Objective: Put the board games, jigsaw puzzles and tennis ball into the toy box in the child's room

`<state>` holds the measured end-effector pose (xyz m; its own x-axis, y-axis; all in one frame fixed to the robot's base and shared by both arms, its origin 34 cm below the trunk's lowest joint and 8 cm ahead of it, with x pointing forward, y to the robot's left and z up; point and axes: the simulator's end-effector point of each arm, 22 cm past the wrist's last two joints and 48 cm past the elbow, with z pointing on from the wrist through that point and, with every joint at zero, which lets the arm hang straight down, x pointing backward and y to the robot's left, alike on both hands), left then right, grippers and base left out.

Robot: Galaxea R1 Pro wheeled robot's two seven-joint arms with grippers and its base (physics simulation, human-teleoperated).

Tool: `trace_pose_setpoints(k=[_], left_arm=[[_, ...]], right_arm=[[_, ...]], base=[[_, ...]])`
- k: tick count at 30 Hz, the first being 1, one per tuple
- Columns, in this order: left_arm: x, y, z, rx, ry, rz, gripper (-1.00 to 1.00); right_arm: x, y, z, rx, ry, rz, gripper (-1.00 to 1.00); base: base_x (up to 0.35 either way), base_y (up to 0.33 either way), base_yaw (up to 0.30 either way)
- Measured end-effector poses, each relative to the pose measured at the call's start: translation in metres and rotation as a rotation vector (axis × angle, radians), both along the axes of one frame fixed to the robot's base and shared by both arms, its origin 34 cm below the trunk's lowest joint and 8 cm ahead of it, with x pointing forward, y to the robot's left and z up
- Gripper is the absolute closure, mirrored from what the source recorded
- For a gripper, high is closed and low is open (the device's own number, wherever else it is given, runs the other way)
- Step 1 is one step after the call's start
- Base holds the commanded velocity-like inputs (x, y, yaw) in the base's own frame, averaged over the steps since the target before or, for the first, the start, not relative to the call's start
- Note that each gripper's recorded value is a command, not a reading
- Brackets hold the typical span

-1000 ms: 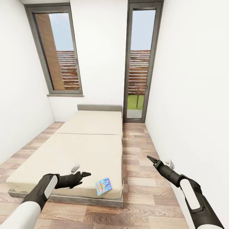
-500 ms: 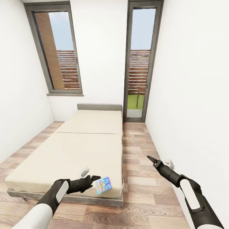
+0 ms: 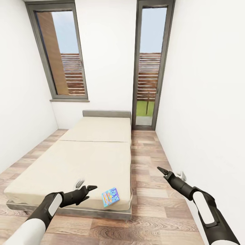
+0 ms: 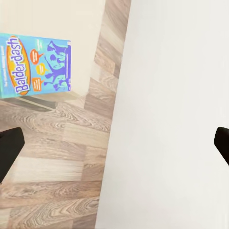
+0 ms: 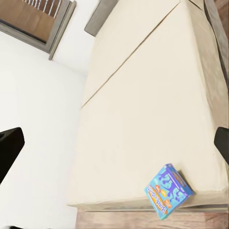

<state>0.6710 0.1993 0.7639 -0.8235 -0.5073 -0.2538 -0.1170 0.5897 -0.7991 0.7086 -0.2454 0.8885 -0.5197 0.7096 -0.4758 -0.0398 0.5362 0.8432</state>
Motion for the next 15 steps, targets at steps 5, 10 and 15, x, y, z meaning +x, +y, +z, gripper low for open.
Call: trace_pose_setpoints(k=[5, 10, 15], left_arm=[[0.001, 0.003, -0.007, 0.000, -0.001, 0.003, -1.00], [0.001, 0.001, -0.015, -0.001, -0.001, 0.003, -1.00], [0.001, -0.005, -0.023, -0.005, -0.002, 0.000, -1.00]], right_arm=[[-0.006, 0.009, -0.010, 0.017, 0.034, 0.043, -1.00], [-0.006, 0.012, -0.008, 0.014, 0.026, 0.064, -1.00], [-0.006, 0.013, -0.009, 0.008, 0.010, 0.072, -1.00]], base=[[0.000, 0.000, 0.000], [0.000, 0.000, 0.000], [0.000, 0.000, 0.000]])
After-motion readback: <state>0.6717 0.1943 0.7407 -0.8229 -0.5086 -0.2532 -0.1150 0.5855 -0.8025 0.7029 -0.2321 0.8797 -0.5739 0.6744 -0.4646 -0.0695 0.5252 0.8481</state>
